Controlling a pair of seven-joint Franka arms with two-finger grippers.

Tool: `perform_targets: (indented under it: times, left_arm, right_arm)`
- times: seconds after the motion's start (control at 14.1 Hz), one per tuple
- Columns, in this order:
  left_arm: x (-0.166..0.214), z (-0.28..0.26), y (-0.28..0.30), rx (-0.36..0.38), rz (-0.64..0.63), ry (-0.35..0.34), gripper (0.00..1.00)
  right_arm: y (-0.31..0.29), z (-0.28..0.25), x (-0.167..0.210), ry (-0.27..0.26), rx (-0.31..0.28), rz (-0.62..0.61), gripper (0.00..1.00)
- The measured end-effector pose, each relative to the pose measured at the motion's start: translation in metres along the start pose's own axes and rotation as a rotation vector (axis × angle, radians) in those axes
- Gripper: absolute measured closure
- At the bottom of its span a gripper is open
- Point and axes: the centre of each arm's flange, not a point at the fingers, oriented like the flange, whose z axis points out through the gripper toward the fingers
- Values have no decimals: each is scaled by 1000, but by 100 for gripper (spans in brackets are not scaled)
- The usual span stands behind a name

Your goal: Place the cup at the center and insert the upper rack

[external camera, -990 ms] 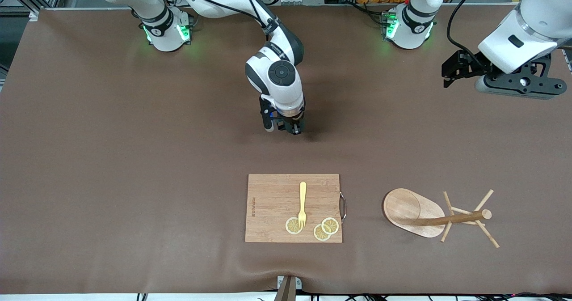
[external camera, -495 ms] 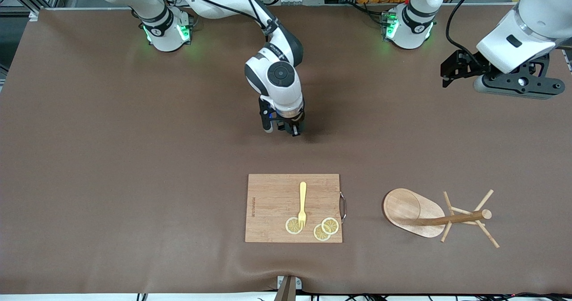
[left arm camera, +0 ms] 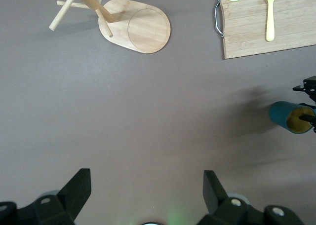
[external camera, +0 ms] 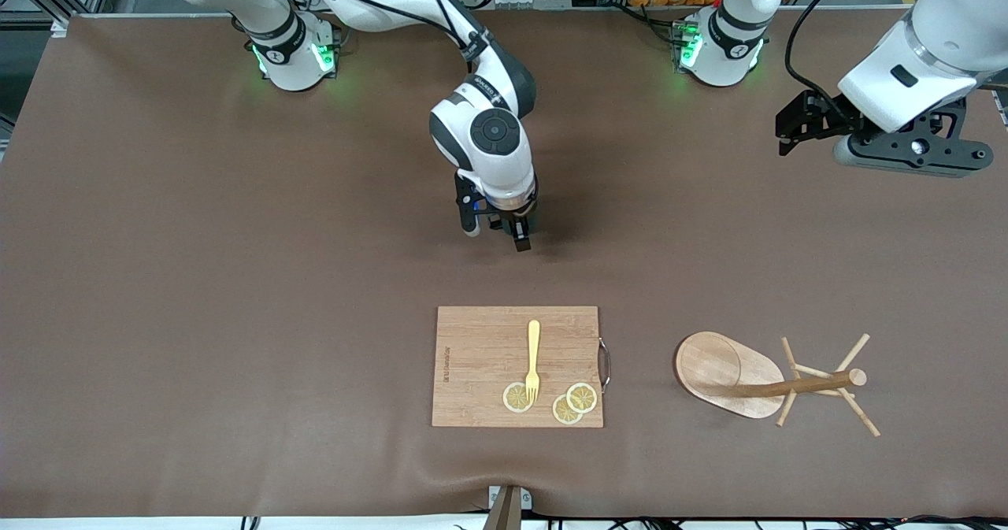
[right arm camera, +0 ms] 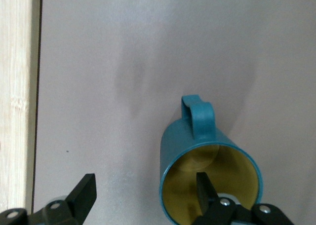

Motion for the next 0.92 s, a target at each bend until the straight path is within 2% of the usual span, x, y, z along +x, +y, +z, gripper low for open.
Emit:
perform_targets:
  times: [0.07, 0.35, 0.5, 0.71, 0.92]
  left_arm:
    - [0, 0, 0, 0, 0, 0, 0]
    - [0, 0, 0, 0, 1, 0, 0]
    - [0, 0, 2, 0, 0, 0, 0]
    - [-1, 0, 16, 0, -28, 0, 0]
    - [-5, 1, 51, 1, -38, -2, 0]
  right_arm:
    - [-3, -6, 1, 9, -16, 2, 1]
    - [-18, -37, 13, 16, -42, 3, 0]
    - [-24, -56, 27, 24, -71, -35, 0]
    - [-43, -102, 78, 22, -117, -100, 0]
    - [-62, -151, 142, -3, -135, -165, 0]
